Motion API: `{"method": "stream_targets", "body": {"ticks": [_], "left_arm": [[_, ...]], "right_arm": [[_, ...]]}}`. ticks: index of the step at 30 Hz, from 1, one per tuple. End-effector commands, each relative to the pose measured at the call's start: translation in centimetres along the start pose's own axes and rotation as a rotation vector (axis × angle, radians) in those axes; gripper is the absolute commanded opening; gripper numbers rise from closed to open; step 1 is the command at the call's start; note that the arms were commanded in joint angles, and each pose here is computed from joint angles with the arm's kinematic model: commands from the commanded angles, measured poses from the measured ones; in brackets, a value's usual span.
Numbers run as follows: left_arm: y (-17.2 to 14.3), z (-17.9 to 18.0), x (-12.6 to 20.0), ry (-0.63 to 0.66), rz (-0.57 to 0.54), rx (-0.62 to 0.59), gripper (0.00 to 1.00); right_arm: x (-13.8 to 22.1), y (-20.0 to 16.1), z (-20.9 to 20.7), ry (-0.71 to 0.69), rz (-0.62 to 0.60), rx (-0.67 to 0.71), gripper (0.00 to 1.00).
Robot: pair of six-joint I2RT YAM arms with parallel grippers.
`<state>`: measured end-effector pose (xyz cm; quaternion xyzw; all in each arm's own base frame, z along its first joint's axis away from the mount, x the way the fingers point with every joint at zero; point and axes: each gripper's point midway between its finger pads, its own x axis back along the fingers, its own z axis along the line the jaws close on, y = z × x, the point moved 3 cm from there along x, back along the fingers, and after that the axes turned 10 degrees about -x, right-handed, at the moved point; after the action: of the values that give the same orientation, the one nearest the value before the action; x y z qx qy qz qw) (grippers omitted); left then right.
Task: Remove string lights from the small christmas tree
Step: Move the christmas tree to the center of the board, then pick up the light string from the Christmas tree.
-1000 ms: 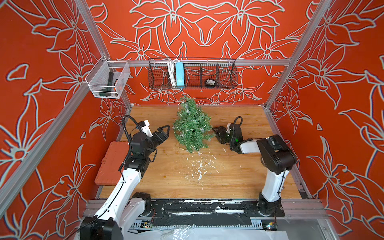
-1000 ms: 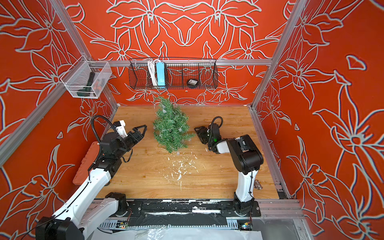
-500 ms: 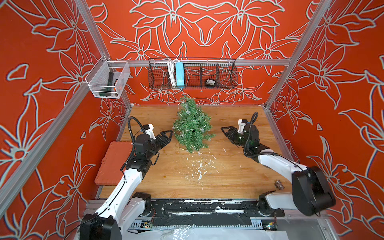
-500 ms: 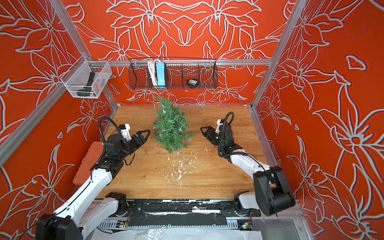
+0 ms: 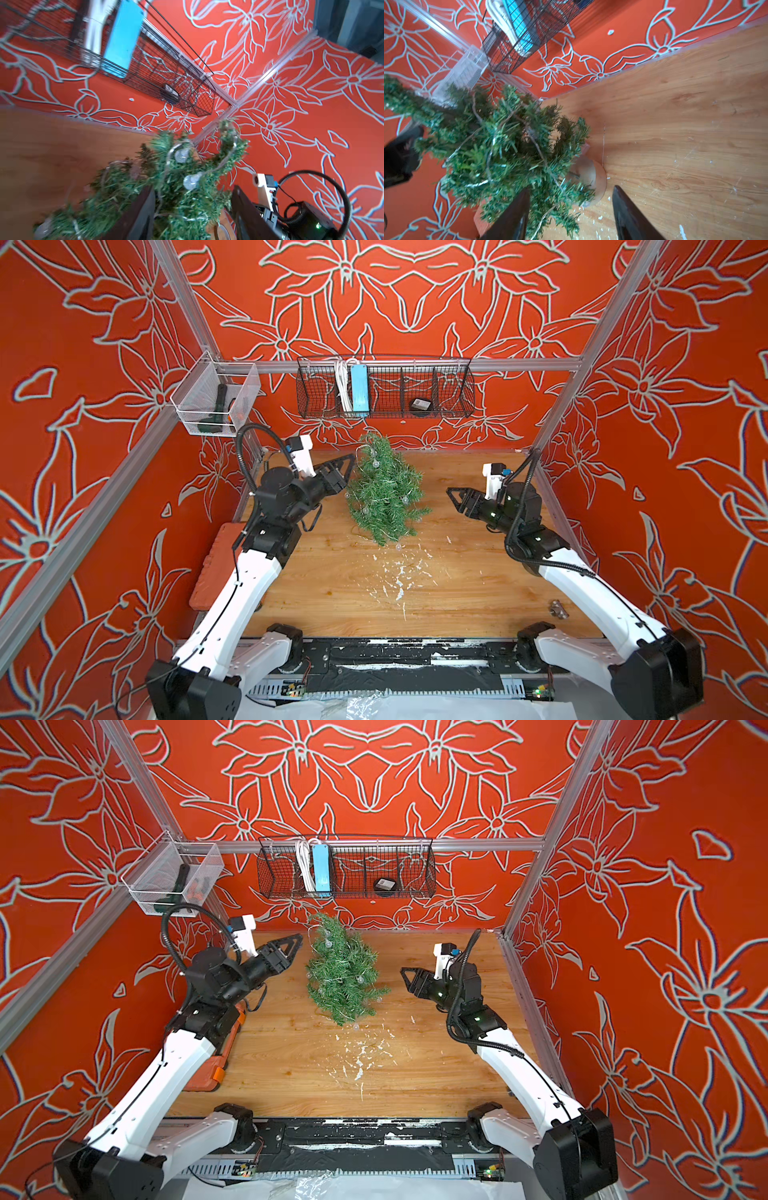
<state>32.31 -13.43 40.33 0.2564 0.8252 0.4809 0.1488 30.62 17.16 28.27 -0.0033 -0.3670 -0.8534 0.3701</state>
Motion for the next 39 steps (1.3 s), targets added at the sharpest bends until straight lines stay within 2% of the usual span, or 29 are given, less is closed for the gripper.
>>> {"method": "stream_targets", "body": {"ticks": [1,4,9,14,19,26,35,39], "left_arm": [[0.1,-2.5,-1.2,0.015,0.031,-0.158,0.49],[0.3,-3.2,-2.6,0.076,0.051,-0.233,0.44],[0.8,-2.5,-3.9,0.153,0.051,-0.277,0.41],[0.6,-2.4,-4.5,0.16,0.065,-0.281,0.33],[0.1,-2.4,-4.1,0.162,0.068,-0.284,0.32],[-0.4,-2.7,-5.2,0.111,0.071,-0.269,0.28],[0.3,-3.2,-5.5,0.102,0.064,-0.278,0.0],[1.3,-4.1,-4.8,0.081,0.048,-0.268,0.0]], "right_arm": [[0.8,0.0,0.9,0.0,0.014,0.087,0.63],[0.9,-0.1,0.9,-0.002,0.017,0.093,0.62],[1.3,-0.3,0.9,-0.005,0.02,0.104,0.62],[1.5,-0.4,0.7,-0.019,0.015,0.111,0.62],[1.4,-0.6,0.1,-0.034,0.012,0.101,0.62],[1.2,-0.8,0.0,-0.032,0.02,0.095,0.62],[1.3,-0.8,-0.3,-0.048,0.014,0.094,0.62],[1.0,-0.9,-0.4,-0.05,0.022,0.084,0.62]]}}
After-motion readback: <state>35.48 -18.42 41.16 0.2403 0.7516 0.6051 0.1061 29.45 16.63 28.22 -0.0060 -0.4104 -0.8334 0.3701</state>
